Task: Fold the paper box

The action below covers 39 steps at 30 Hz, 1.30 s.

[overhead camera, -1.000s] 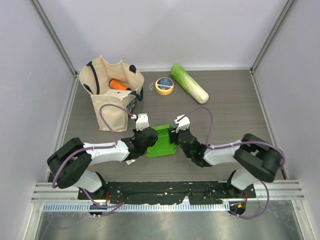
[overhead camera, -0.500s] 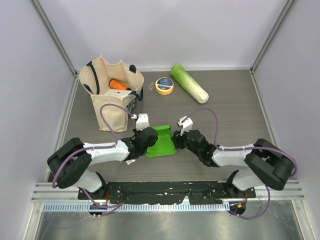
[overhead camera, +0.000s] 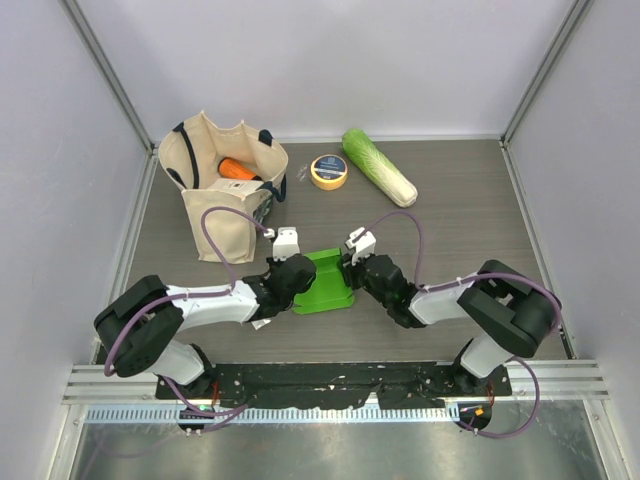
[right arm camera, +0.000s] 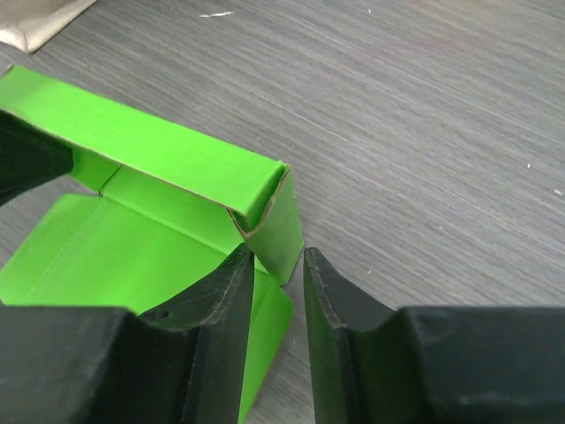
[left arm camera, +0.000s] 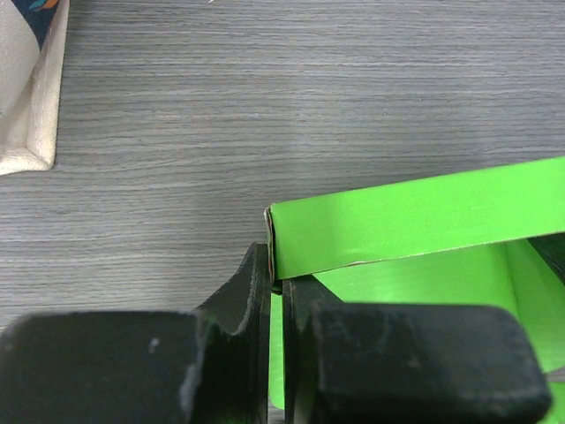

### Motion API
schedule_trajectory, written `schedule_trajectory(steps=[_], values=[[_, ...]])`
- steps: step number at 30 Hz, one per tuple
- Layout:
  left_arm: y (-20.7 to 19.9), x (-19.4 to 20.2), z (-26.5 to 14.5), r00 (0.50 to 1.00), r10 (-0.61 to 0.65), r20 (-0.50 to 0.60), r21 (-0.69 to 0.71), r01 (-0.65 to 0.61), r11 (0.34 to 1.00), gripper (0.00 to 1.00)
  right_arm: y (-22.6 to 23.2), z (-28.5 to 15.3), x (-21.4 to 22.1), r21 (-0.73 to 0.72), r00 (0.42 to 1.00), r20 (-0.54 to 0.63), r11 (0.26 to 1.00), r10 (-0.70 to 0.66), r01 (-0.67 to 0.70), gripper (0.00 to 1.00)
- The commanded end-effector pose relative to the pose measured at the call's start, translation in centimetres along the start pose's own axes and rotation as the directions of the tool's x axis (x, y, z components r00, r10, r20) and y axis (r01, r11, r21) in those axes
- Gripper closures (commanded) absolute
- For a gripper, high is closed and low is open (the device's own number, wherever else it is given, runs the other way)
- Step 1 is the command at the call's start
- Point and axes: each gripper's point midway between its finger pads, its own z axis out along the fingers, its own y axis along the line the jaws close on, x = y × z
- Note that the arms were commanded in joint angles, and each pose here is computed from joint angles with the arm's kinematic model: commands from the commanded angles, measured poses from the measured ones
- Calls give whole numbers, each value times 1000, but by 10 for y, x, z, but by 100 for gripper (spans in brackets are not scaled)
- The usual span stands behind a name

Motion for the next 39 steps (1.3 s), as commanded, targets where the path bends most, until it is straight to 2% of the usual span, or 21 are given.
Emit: schedule_trajectory(steps=[1,5,8,9,10,14,15,16,18,21,24,25,28,30,31,32,34,35,37,39], values=[[-5,-8,-3,1000,-7,16,19,7,1000,100,-5,17,-39,51,992,125,999,-19,13,68],[-8,-10,-3,1000,-6,17,25,6,1000,100,-11,26,-43,94,987,157,996,-20,6,74],[-9,-11,-3,1000,-9,18,26,8,1000,100,-15,31,-41,149,983,185,989,-23,-5,86],[-9,-10,-3,1000,-6,13,26,5,1000,100,-14,31,-43,170,980,194,985,-36,3,97],[-9,-10,-3,1000,-12,11,26,11,1000,100,-4,33,-41,184,979,190,982,-73,38,99],[-18,-11,-5,999,-44,-5,52,45,998,100,-3,39,-40,419,967,195,906,-162,67,99],[-19,-11,-5,999,-50,-9,57,51,997,100,-13,37,-43,531,966,198,847,-166,37,99],[-23,-14,-6,998,-60,-11,66,61,996,100,-14,35,-40,579,963,181,814,-197,58,99],[-25,-13,-7,996,-80,-28,71,82,994,100,-19,33,-31,651,965,189,759,-181,15,99],[-32,-12,-11,993,-110,-46,103,114,988,100,-19,35,-29,668,967,210,743,-144,-35,99],[-34,-12,-12,992,-118,-53,116,124,986,100,-12,41,-31,615,964,236,787,-122,-51,99],[-35,-12,-12,992,-118,-55,116,124,985,100,-5,45,-29,554,964,243,832,-111,-44,99],[-32,-13,-11,992,-115,-48,102,119,988,100,4,43,-28,457,969,236,889,-75,-43,99],[-29,-13,-11,992,-114,-44,93,118,989,100,7,31,-31,404,974,218,914,-63,-31,90],[-28,-13,-11,992,-115,-42,89,118,989,100,6,25,-26,390,981,189,920,-51,-27,82],[-28,-14,-11,992,-118,-38,86,121,989,100,12,21,-23,333,985,169,943,-37,-22,61],[-23,-11,-12,993,-105,-46,70,108,992,100,9,1,-15,309,996,87,951,-12,-15,48],[-22,-9,-12,994,-100,-52,66,103,993,100,12,-4,-10,274,999,49,962,-7,-7,36],[-21,-10,-11,994,-99,-49,59,102,993,100,6,-26,-5,261,999,-32,965,28,-19,35],[-19,-9,-12,994,-92,-51,54,95,994,100,14,-42,0,167,995,-74,985,64,-51,32]])
